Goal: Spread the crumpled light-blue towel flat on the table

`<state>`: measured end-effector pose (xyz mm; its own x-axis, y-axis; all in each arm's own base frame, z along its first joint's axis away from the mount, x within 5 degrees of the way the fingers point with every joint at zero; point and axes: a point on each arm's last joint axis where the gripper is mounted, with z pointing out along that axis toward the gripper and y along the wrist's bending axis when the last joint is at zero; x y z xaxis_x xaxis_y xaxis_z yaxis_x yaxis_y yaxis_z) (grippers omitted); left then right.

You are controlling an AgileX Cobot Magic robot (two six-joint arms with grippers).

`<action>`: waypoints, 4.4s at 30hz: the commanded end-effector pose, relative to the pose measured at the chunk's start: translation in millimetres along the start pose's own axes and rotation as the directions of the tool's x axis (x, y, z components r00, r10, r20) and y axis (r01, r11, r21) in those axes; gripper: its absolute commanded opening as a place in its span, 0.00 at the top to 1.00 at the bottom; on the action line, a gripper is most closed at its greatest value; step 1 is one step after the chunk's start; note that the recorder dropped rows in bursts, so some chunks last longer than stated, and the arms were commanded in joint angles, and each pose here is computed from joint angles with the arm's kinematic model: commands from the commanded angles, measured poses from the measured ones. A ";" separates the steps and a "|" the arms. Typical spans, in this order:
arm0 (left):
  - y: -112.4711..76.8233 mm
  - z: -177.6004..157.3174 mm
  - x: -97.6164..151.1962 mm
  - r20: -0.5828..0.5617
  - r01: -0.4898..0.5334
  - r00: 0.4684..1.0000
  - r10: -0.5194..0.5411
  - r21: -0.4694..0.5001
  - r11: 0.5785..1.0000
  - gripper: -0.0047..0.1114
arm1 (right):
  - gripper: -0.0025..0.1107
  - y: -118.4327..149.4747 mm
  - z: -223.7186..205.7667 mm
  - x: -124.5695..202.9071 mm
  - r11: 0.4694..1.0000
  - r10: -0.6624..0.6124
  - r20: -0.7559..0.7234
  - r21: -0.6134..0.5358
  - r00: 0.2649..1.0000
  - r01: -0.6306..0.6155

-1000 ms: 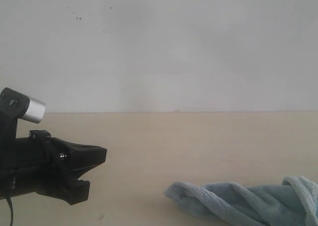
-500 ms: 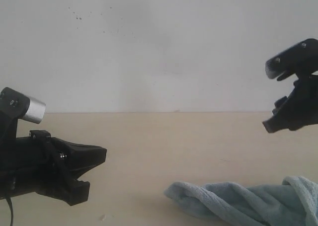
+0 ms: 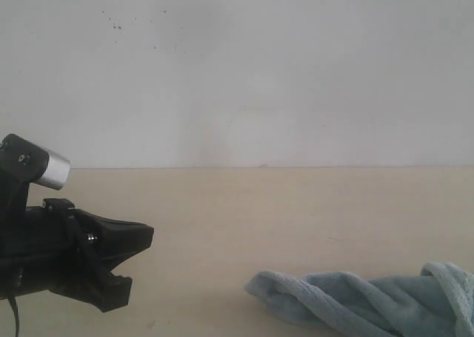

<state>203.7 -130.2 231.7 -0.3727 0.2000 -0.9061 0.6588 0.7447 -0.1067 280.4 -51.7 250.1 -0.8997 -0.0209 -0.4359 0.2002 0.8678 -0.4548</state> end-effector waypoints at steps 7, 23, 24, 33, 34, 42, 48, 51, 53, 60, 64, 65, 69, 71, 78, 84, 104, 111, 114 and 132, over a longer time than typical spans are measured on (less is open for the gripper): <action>-2.6 -1.7 -2.7 0.029 -0.002 1.000 0.001 0.027 1.000 0.92 | 0.54 70.3 -60.3 -16.8 0.885 -0.185 0.200 -0.392 0.962 0.251; -1.3 -1.7 -1.6 0.017 -0.003 1.000 0.003 0.012 1.000 0.92 | 0.54 113.3 -8.2 4.6 0.871 -0.282 -0.157 -0.455 0.946 0.184; -1.4 -1.7 -1.6 0.016 -0.005 1.000 0.005 0.013 1.000 0.92 | 0.54 114.3 -6.9 4.5 0.871 -0.283 -0.158 -0.455 0.946 0.185; -1.4 -1.7 -1.6 0.016 -0.005 1.000 0.005 0.013 1.000 0.92 | 0.72 121.6 -3.7 2.7 0.843 -0.302 -0.119 -0.496 0.946 0.207; -1.4 -1.7 -1.6 0.016 -0.005 1.000 0.005 0.013 1.000 0.92 | 0.83 120.5 -5.3 2.0 0.844 -0.300 -0.117 -0.496 0.947 0.206; -0.9 -1.7 -1.4 0.015 -0.046 0.999 0.046 0.008 0.999 0.92 | 0.98 113.6 -54.2 -5.6 0.720 -0.188 0.042 -0.673 0.981 0.166; 1.3 -1.7 0.3 -0.006 -0.097 0.995 0.097 -0.016 0.995 0.92 | 0.98 102.0 -120.8 15.1 0.342 -0.329 0.319 -0.837 0.889 0.427; 1.3 -1.7 0.3 -0.006 -0.097 0.995 0.097 -0.016 0.995 0.92 | 0.98 95.9 -133.0 28.9 0.276 -0.424 0.379 -0.811 0.822 0.516; 2.5 -1.5 -1.7 -0.008 -0.100 0.995 0.099 -0.027 0.995 0.92 | 0.98 100.1 -128.5 37.0 0.298 -0.463 0.347 -0.805 0.815 0.513; 11.0 -14.4 -9.6 -0.043 -0.109 0.994 0.104 -0.155 0.982 0.92 | 0.78 148.8 -92.9 94.4 0.246 -0.682 0.296 -0.768 0.669 0.591; 13.3 -27.8 -14.5 -0.037 -0.101 0.995 0.095 -0.219 0.971 0.92 | 0.56 159.5 -91.5 102.2 0.278 -0.685 0.292 -0.743 0.668 0.609; 13.7 -32.1 -16.0 -0.033 -0.102 0.995 0.097 -0.236 0.966 0.92 | 0.52 160.4 -93.4 100.8 0.285 -0.679 0.291 -0.742 0.674 0.607; 12.5 -41.0 -20.7 -0.001 -0.080 0.997 0.083 -0.253 0.964 0.92 | 0.48 159.5 -102.4 85.0 0.378 -0.618 0.238 -0.746 0.749 0.548; 12.0 -42.4 -21.7 0.012 -0.059 0.998 0.065 -0.252 0.966 0.92 | 0.48 157.3 -107.1 74.3 0.426 -0.588 0.228 -0.728 0.776 0.537; 9.7 -38.4 -22.2 0.027 -0.060 0.997 0.067 -0.217 0.974 0.92 | 0.48 170.8 -98.1 53.1 0.524 -0.505 0.211 -0.696 0.837 0.491; 11.9 -31.7 -15.0 -0.014 -0.058 0.998 0.056 -0.218 0.974 0.92 | 0.48 197.5 -57.9 75.2 0.546 -0.654 -0.072 -0.734 0.753 0.404; 15.9 -32.7 -11.8 -0.070 -0.136 0.990 0.122 -0.256 0.957 0.92 | 0.98 233.7 -60.8 90.2 0.208 -0.710 0.066 -0.931 0.701 0.299; 21.3 -34.7 -7.2 -0.113 -0.101 0.991 0.068 -0.314 0.944 0.92 | 0.98 244.6 -98.9 86.5 -0.263 -0.551 0.358 -0.932 0.754 0.251; 21.2 -34.6 -7.3 -0.103 -0.075 0.994 0.044 -0.315 0.946 0.92 | 0.98 248.3 -101.5 85.4 -0.266 -0.521 0.368 -0.927 0.770 0.264; 15.0 -32.5 1.8 -0.086 -0.068 0.995 0.048 -0.249 0.966 0.92 | 0.97 282.1 -119.2 133.8 -0.224 -0.673 0.543 -0.797 0.503 0.562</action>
<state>192.3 -97.3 243.9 -0.3935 0.2941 -0.8710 0.4910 0.8682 0.0713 164.7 250.8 159.9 -0.3538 -0.8646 -0.3568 -0.8380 0.1236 0.5315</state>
